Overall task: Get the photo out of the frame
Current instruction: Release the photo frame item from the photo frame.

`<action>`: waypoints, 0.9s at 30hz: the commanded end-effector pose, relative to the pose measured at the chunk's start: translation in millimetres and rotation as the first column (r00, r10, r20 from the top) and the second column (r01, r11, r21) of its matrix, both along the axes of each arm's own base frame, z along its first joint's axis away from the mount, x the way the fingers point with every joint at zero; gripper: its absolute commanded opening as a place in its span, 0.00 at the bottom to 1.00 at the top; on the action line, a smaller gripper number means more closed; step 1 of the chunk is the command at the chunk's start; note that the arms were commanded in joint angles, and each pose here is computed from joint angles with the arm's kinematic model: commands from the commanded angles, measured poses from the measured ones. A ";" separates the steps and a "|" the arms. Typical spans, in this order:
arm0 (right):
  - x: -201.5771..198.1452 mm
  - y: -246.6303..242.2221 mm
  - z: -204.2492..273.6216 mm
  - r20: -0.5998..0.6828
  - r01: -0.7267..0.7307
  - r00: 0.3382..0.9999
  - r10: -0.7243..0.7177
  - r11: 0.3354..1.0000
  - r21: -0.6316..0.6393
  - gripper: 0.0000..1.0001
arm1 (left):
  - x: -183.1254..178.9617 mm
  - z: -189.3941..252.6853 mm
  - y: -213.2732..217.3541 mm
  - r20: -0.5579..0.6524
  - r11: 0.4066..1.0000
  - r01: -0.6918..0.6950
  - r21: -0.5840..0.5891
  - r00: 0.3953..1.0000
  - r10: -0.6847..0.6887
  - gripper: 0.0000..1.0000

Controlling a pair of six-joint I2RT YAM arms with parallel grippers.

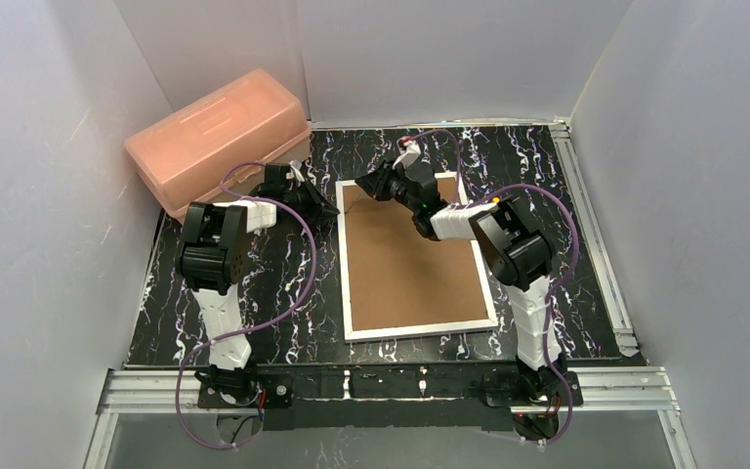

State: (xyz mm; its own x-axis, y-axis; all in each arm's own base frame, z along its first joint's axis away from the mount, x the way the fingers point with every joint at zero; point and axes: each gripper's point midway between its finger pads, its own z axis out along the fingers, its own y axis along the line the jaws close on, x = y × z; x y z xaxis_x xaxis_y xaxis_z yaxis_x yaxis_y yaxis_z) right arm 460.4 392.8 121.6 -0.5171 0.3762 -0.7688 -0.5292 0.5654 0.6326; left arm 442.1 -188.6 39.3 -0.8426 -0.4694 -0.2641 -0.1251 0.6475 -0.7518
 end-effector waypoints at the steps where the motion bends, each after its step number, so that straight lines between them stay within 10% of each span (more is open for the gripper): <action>1: -63.5 64.7 12.5 -0.020 -0.209 0.978 0.209 0.978 -0.016 0.01 | -19.5 -14.6 -15.7 -0.052 0.999 0.051 -0.004 0.997 -0.051 0.07; 27: -77.9 33.8 -24.6 -0.129 -0.159 0.977 0.169 0.984 0.083 0.01 | -24.3 -13.3 -13.9 -0.046 0.998 0.056 0.005 0.997 -0.056 0.06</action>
